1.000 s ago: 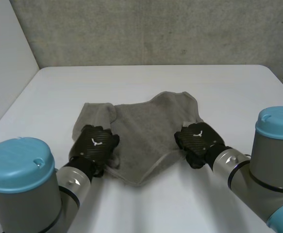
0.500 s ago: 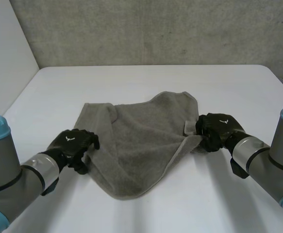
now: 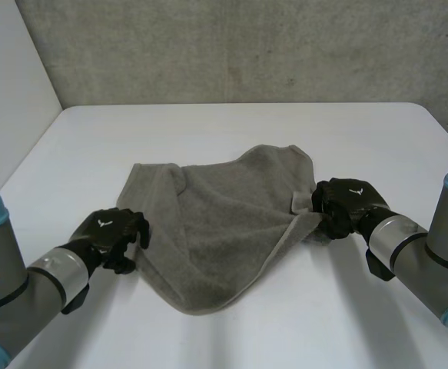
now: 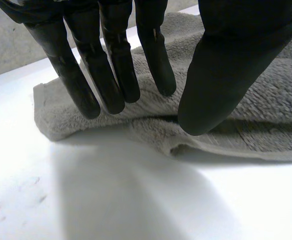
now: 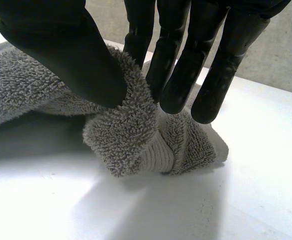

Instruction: Fold the towel.

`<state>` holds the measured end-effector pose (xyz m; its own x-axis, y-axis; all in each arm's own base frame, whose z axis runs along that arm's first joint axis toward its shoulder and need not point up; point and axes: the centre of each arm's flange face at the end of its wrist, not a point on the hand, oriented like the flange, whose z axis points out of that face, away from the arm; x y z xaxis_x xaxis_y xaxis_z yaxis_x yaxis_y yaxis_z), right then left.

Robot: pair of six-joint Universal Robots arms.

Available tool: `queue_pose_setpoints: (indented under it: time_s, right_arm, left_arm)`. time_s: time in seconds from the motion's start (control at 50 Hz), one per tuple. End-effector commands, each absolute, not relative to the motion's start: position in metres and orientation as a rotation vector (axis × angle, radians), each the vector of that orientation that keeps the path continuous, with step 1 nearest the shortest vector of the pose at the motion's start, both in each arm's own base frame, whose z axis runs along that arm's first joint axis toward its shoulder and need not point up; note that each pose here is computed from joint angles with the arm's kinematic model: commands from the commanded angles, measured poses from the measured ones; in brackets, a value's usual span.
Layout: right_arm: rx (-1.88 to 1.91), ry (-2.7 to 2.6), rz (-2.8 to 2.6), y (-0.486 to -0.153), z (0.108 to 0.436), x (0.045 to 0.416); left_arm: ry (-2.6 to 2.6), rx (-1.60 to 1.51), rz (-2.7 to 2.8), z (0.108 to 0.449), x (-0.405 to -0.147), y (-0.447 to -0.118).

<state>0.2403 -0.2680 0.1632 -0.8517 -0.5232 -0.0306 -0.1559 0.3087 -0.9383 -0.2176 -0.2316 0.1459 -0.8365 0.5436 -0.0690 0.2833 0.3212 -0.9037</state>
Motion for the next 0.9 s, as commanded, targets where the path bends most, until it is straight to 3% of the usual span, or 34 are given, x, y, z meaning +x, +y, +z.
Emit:
queue_pose_setpoints:
  time_s: [0.02, 0.38, 0.58, 0.9]
  right_arm:
    - [-0.614, 2.252, -1.561, -0.269, 0.163, 0.240]
    - [-0.628, 2.249, -1.563, -0.267, 0.163, 0.241]
    - [-0.639, 2.249, -1.553, -0.265, 0.161, 0.242]
    - [-0.644, 2.251, -1.547, -0.264, 0.160, 0.243]
  left_arm:
    - [-2.378, -0.734, 1.528, 0.147, -0.205, -0.225]
    - [-2.396, -0.961, 1.513, 0.126, -0.213, -0.238]
    - [-2.295, -1.067, 1.506, 0.124, -0.242, -0.234]
    - [-2.225, -1.105, 1.552, 0.123, -0.257, -0.241]
